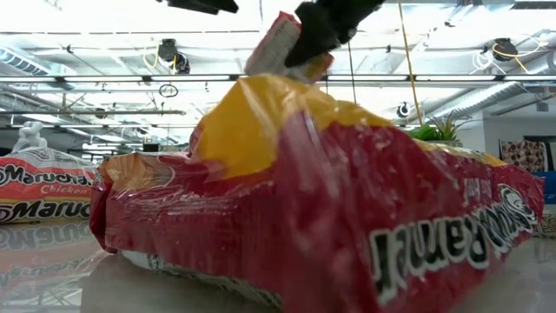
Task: Sort Maruchan noodles
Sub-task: Put the right orange noodle pack into the black bin
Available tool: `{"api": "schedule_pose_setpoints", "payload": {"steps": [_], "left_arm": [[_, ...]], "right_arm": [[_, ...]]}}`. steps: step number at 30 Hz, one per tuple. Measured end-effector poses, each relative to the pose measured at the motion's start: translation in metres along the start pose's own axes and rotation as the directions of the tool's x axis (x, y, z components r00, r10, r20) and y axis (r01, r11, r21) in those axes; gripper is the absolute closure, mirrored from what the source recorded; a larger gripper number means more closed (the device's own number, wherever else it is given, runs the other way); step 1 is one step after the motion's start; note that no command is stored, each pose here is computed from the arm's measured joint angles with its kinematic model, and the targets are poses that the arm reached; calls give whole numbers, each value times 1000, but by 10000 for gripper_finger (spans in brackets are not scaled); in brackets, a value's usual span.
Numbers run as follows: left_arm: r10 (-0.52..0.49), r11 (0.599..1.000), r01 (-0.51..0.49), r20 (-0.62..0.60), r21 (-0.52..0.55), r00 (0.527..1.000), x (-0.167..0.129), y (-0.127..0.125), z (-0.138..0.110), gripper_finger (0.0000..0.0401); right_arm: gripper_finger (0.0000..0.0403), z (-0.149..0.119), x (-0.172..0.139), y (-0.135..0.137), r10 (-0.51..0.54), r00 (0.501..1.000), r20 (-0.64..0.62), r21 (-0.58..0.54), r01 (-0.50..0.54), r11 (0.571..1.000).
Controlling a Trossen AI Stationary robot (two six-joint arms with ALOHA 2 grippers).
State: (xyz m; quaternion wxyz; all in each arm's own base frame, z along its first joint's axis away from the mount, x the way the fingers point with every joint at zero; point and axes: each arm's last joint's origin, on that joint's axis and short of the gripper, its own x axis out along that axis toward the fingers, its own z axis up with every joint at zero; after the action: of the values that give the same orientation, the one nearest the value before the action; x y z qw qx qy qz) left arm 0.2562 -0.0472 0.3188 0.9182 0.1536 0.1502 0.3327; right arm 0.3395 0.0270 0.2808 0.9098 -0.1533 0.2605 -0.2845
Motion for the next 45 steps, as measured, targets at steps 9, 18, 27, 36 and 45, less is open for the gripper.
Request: {"api": "schedule_pose_setpoints", "payload": {"steps": [9,18,27,36,45], "left_arm": [[16,994,-22,-49,-110,999,-23,34,-4,55],[50,991,-57,-60,-118,997,-30,44,-6,55],[88,995,-93,-107,-42,990,-21,50,-13,55],[41,995,-51,-121,-85,992,30,62,-65,55],[74,947,-141,-228,-290,971,60,99,-105,55]], "right_arm": [[303,22,13,-27,-180,972,153,216,145,966],[306,26,37,-56,-363,918,160,465,255,848],[310,22,73,-48,-331,898,289,532,137,836],[311,16,81,-50,-333,910,249,528,161,834],[311,0,96,-66,-317,937,149,531,194,825]]}}
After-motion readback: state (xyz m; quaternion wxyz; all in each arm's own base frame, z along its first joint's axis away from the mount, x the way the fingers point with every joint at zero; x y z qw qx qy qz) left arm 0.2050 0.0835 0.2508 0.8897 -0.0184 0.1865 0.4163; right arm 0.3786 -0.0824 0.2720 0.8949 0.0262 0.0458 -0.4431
